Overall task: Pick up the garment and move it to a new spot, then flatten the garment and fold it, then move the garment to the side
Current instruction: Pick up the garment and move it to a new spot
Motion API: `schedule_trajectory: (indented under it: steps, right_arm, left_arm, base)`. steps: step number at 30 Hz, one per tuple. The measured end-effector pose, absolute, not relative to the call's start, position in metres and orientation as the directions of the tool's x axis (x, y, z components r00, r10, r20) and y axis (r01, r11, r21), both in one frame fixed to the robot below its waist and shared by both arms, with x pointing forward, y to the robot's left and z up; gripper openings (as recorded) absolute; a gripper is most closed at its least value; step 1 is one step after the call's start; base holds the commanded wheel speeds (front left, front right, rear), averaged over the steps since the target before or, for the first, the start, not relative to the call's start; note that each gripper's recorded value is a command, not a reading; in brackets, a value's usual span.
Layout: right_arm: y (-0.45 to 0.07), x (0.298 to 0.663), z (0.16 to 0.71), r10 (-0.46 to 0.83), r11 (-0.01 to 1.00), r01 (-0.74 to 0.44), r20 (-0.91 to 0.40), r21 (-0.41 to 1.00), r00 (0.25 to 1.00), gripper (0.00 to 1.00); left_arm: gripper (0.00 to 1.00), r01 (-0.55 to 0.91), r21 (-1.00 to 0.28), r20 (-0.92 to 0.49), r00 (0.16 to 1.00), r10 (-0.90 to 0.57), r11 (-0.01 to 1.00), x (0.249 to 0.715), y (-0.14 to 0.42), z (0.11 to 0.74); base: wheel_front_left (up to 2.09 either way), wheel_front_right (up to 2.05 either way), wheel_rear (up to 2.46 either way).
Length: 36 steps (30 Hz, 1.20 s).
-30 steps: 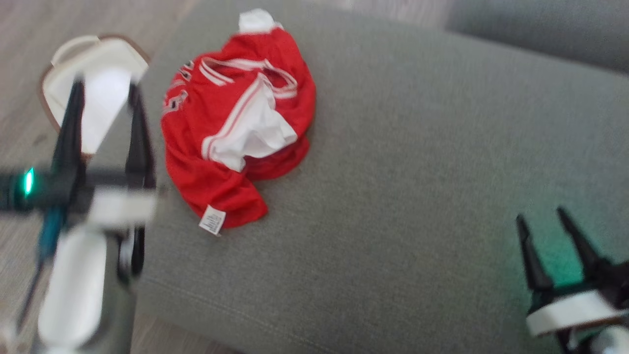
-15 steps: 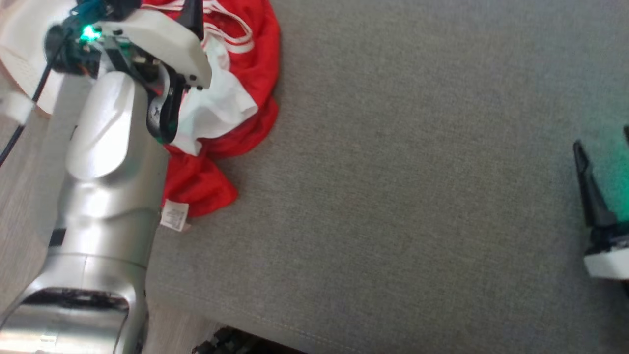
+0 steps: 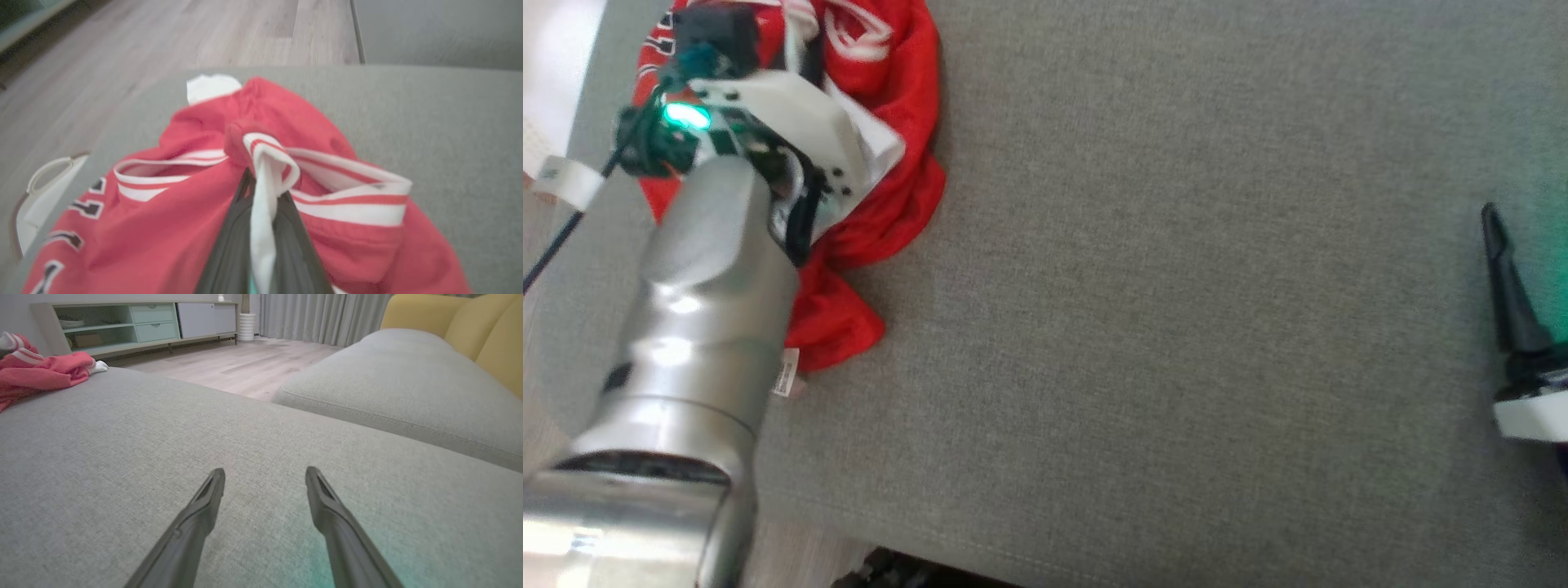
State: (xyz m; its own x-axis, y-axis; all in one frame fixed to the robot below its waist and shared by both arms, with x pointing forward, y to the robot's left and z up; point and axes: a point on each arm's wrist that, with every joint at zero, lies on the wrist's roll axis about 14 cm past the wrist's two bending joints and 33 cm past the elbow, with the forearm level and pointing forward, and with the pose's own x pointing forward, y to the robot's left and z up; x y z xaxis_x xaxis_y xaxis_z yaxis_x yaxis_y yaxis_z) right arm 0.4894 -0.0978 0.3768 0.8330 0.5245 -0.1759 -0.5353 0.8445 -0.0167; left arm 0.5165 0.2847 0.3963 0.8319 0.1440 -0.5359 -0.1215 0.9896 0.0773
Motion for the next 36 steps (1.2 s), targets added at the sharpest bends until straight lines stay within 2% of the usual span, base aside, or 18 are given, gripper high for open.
schedule_trajectory:
  steps: [8,14,20,28,32,36]
  right_arm:
    - [-0.078,0.46,0.402,0.512,0.858,-0.511,-0.148,0.049,0.846,1.0]
    - [-0.081,0.438,0.447,0.451,0.891,-0.447,-0.054,0.075,0.891,1.0]
    - [-0.111,0.414,0.475,0.348,0.936,-0.347,-0.001,0.06,0.938,1.0]
    - [-0.166,0.382,0.506,0.158,0.985,-0.162,0.072,0.057,0.985,1.0]
    - [-0.183,0.371,0.513,0.103,0.993,-0.108,0.088,0.054,0.991,1.0]
    - [-0.193,0.359,0.518,0.052,0.996,-0.06,0.104,0.069,0.993,1.0]
  left_arm:
    - [0.0,-0.058,0.186,-0.195,0.976,0.094,0.981,0.554,0.284,0.53]
    - [0.0,0.073,0.289,0.031,0.996,-0.085,0.955,0.568,0.225,0.633]
    - [0.0,0.225,0.356,0.187,0.934,-0.304,0.907,0.573,0.131,0.711]
    - [0.0,0.409,0.376,0.273,0.808,-0.522,0.831,0.552,0.021,0.762]
    - [0.0,0.487,0.366,0.274,0.758,-0.592,0.793,0.54,-0.016,0.763]
    - [0.0,0.601,0.322,0.187,0.718,-0.671,0.732,0.522,-0.052,0.713]
  base:
    - [0.0,0.0,0.0]
    - [0.0,0.0,0.0]
    - [0.0,0.0,0.0]
    - [0.0,0.0,0.0]
    - [0.0,0.0,0.0]
    - [0.0,0.0,0.0]
